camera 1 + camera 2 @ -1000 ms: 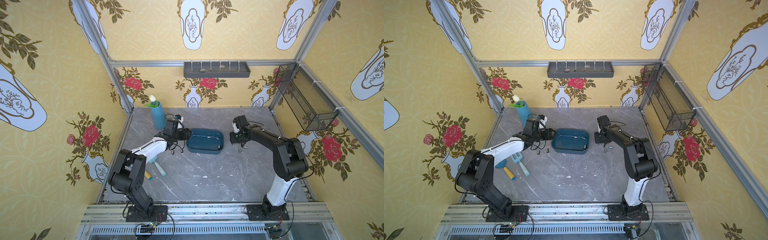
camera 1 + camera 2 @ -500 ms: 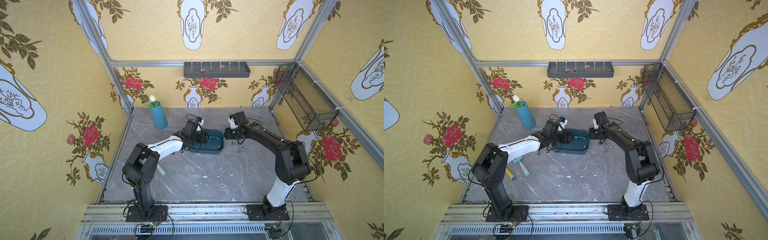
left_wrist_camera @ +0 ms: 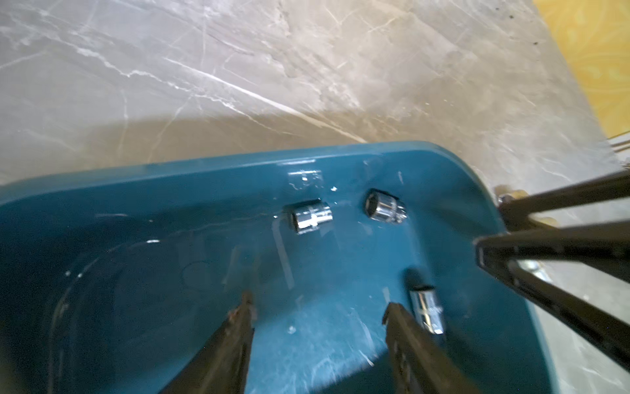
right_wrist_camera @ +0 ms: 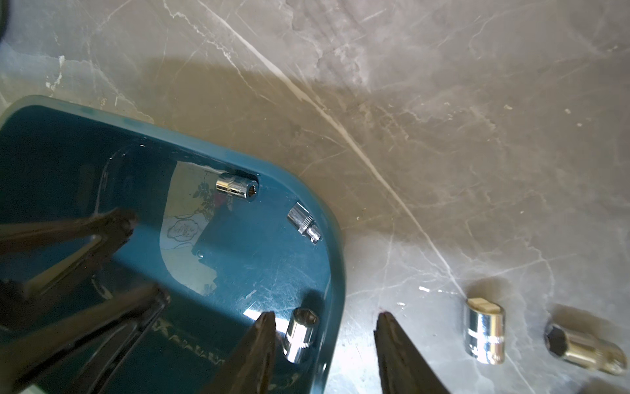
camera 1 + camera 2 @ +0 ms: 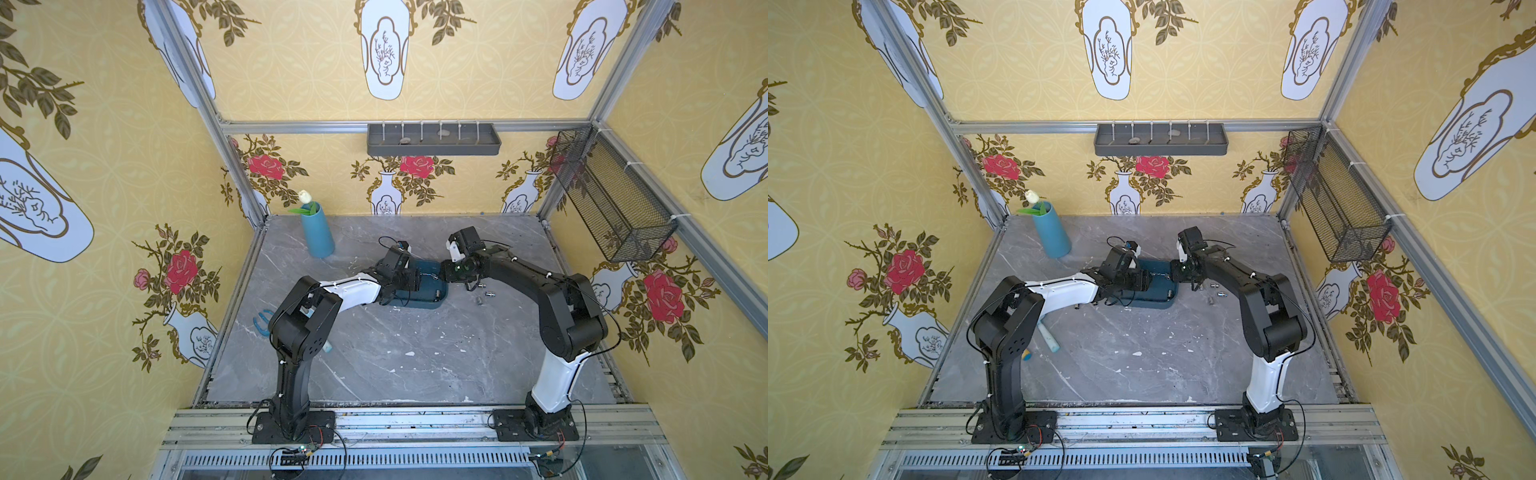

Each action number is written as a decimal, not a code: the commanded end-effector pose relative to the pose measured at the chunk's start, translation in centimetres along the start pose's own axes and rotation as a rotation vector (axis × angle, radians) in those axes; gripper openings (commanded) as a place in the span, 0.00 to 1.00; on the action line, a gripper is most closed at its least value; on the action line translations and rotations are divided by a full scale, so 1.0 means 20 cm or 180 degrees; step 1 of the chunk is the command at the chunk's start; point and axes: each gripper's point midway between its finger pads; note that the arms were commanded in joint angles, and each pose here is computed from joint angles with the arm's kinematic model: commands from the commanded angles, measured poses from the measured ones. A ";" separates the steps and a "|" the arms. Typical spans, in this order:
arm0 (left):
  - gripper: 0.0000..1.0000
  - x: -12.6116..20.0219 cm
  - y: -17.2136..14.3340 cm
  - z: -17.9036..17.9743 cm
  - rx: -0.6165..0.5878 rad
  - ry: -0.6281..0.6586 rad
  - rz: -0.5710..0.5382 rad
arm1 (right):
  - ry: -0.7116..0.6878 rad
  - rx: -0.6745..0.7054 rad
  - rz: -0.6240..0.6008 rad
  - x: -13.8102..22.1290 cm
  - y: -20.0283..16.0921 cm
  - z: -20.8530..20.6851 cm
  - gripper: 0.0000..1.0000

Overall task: Take out the socket from the storage box
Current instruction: Pick up the socket head from the storage box, then place the socket head at the center of the board, then pick up the socket head from the storage box, then place the socket head at the center of the board.

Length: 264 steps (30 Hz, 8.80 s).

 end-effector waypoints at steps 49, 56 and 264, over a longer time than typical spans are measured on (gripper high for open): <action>0.65 -0.31 -0.01 0.09 -0.0216 0.0739 -0.0059 | 0.0101 0.0107 0.0027 -0.11 -0.03 0.06 0.32; 0.46 -0.32 -0.01 0.07 -0.0251 0.0674 -0.0046 | 0.0117 0.0135 0.0012 -0.11 -0.04 0.06 0.32; 0.47 0.36 0.04 0.41 0.0585 -0.0144 -0.0168 | -0.0896 0.0238 -0.0149 -0.01 0.03 -0.53 0.23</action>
Point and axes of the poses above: each gripper's point midway between its finger pads, its own x axis back along the fingers, its own z axis along the line the jaws close on, y = z × x, and after that the axes turned 5 degrees about -x, right-handed
